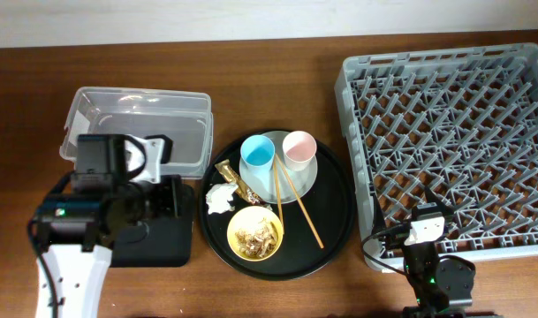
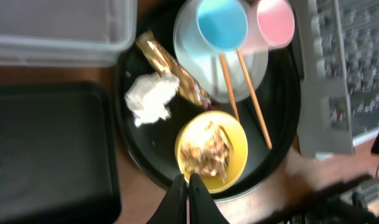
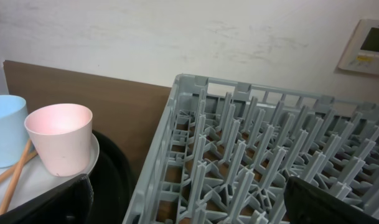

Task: Sort waste into correct bins and load items into the dishwasher rack
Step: 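Move the left gripper over the yellow bowl on the black tray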

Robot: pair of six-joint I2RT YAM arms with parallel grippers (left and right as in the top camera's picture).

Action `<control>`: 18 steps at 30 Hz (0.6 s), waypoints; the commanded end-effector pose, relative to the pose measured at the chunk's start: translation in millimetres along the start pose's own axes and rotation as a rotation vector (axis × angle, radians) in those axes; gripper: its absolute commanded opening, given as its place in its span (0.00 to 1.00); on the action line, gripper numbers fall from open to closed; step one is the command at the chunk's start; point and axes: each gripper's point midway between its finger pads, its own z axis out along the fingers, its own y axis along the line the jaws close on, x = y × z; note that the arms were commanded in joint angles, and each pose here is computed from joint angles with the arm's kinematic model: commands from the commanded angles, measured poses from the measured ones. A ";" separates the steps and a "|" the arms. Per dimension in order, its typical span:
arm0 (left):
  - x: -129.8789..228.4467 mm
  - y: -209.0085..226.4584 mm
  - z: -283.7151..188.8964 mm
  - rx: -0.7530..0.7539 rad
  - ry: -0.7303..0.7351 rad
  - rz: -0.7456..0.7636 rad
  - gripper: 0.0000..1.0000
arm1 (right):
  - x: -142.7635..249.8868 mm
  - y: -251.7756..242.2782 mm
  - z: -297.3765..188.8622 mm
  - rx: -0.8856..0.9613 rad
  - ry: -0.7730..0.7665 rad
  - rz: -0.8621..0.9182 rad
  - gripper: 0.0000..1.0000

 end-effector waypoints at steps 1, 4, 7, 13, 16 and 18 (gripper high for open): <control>11.6 -4.6 10.3 -0.098 0.060 -0.012 0.04 | 2.1 -0.3 -0.1 0.000 0.002 0.004 0.99; 34.7 -34.2 30.0 -0.112 0.113 0.017 0.06 | 2.1 -0.3 -0.1 0.000 0.002 0.004 0.98; 59.1 -55.9 53.8 -0.143 0.142 0.068 0.15 | 2.1 -0.3 -0.1 0.000 0.002 0.004 0.99; 89.0 -106.6 104.6 -0.058 0.208 0.235 0.34 | 2.1 -0.3 -0.1 0.000 0.002 0.004 0.99; 105.9 -105.3 128.2 -0.104 0.290 0.230 0.34 | 2.1 -0.3 -0.1 0.000 0.002 0.005 0.99; 117.1 -105.5 138.7 -0.128 0.331 0.229 0.33 | 2.0 -0.3 -0.1 0.001 0.002 0.004 0.99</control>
